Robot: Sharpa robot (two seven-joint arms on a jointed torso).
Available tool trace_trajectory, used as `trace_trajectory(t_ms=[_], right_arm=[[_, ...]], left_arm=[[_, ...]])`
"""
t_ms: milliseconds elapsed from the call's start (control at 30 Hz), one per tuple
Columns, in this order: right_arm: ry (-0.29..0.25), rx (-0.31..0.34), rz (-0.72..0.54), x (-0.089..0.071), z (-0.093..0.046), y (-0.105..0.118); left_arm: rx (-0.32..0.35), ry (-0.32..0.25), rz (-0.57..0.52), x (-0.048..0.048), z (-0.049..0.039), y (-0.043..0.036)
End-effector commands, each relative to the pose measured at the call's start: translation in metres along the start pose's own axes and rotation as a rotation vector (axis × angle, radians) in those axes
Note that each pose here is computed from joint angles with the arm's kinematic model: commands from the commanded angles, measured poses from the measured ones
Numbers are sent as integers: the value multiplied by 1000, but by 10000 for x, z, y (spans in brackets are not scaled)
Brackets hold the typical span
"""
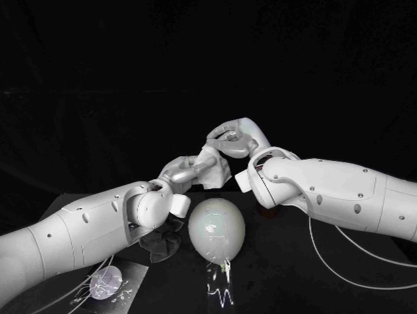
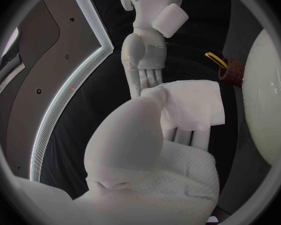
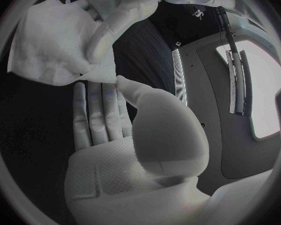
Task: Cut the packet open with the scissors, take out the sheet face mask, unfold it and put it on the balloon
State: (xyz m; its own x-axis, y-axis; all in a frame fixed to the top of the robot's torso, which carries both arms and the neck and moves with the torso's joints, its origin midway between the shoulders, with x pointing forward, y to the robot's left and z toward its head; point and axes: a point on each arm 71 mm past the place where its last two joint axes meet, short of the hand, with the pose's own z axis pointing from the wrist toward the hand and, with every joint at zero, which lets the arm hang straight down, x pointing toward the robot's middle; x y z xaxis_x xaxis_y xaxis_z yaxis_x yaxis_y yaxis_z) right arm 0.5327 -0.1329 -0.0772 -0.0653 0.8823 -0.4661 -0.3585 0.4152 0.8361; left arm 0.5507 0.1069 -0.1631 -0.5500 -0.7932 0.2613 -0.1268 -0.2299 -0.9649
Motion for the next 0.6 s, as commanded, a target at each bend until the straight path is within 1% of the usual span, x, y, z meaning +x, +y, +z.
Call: trace_trajectory(t_ms=[33, 133, 367, 467, 600], right_arm=[[20, 16, -7, 6, 22, -20], [29, 34, -10, 3, 41, -46], [74, 54, 12, 9, 95, -116], [81, 54, 12, -32, 110, -158], [69, 51, 7, -154, 108, -237]], left_arm=[[35, 2, -48, 23, 2, -26], [35, 9, -64, 35, -2, -27], [26, 27, -83, 74, -17, -21], [20, 31, -88, 84, -31, -20], [10, 34, -95, 85, -60, -20]])
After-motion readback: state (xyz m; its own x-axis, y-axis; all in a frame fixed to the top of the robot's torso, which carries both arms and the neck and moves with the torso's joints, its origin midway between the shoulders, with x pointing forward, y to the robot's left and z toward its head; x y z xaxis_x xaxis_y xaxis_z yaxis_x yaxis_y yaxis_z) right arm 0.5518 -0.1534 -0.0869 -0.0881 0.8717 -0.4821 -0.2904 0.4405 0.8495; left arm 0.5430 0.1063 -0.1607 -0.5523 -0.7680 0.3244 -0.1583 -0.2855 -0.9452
